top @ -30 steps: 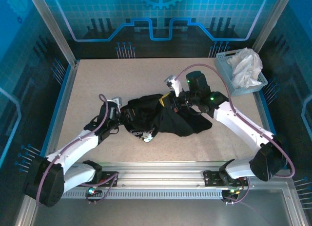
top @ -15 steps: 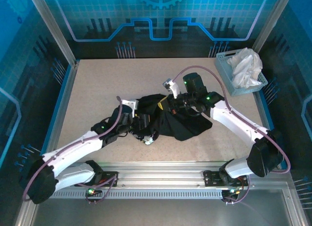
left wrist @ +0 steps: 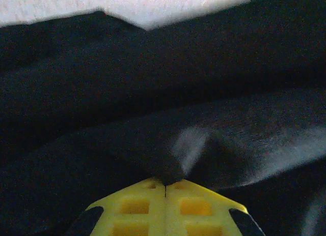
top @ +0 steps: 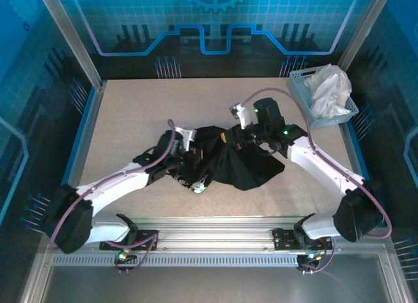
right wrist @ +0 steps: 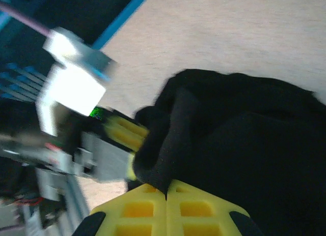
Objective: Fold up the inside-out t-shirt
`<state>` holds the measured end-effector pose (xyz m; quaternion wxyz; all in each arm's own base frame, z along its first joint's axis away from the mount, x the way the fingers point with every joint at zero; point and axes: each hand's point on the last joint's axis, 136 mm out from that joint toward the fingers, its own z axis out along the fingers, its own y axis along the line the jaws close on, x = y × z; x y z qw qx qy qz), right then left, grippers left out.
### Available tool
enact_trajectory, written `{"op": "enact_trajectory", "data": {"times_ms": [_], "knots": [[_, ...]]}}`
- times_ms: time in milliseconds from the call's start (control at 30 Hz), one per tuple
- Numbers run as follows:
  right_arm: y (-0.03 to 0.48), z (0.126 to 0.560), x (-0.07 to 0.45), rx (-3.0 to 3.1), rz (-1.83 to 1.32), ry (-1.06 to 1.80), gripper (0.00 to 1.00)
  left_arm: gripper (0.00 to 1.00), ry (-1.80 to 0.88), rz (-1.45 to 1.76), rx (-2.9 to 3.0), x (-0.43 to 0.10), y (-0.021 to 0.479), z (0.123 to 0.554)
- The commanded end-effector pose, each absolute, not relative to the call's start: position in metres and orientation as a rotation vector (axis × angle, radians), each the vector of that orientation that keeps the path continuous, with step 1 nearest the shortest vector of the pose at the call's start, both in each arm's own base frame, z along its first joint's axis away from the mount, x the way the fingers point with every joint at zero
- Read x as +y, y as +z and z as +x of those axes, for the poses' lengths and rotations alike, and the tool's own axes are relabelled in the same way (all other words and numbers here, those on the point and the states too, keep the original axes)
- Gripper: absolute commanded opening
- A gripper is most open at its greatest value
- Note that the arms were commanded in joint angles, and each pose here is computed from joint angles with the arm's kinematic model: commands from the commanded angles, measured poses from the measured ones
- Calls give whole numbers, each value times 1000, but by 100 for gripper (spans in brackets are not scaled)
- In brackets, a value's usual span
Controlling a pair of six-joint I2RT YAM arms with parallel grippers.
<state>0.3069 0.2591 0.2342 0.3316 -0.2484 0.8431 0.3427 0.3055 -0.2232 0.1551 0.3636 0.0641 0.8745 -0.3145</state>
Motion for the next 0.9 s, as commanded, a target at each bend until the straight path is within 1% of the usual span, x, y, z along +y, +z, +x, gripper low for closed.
{"op": "enact_trajectory", "data": {"times_ms": [0, 100, 167, 267, 333, 400, 467, 533, 567, 600, 667, 733, 833, 867], "knots": [[240, 311, 229, 2143, -621, 563, 4, 0, -1214, 236, 1902, -230, 252, 288], [247, 311, 226, 2048, -644, 479, 7, 0, -1308, 324, 1794, -231, 286, 274], [249, 313, 223, 2034, -659, 408, 10, 0, -1337, 377, 1766, -234, 294, 267], [245, 317, 213, 2066, -687, 193, 21, 0, -1341, 393, 1748, -234, 300, 265], [247, 312, 214, 2023, -753, 99, 28, 0, -1342, 397, 1741, -234, 303, 265], [253, 302, 223, 1950, -836, 117, 35, 0, -1345, 395, 1742, -234, 305, 265], [258, 283, 241, 1864, -963, 221, 45, 0, -1346, 400, 1741, -234, 305, 264], [259, 267, 257, 1802, -1062, 313, 51, 0, -1342, 401, 1750, -234, 304, 264], [258, 261, 263, 1780, -1098, 347, 57, 0, -1342, 401, 1753, -234, 303, 264], [256, 259, 267, 1771, -1116, 371, 63, 0, -1342, 401, 1754, -234, 303, 264], [247, 259, 275, 1769, -1157, 396, 69, 0, -1344, 403, 1756, -234, 303, 263], [237, 261, 287, 1765, -1199, 430, 71, 0, -1346, 406, 1753, -234, 303, 262], [224, 274, 308, 1769, -1224, 486, 70, 0, -1344, 404, 1743, -233, 305, 260], [219, 279, 317, 1780, -1234, 521, 63, 0, -1337, 400, 1740, -231, 305, 259]]}}
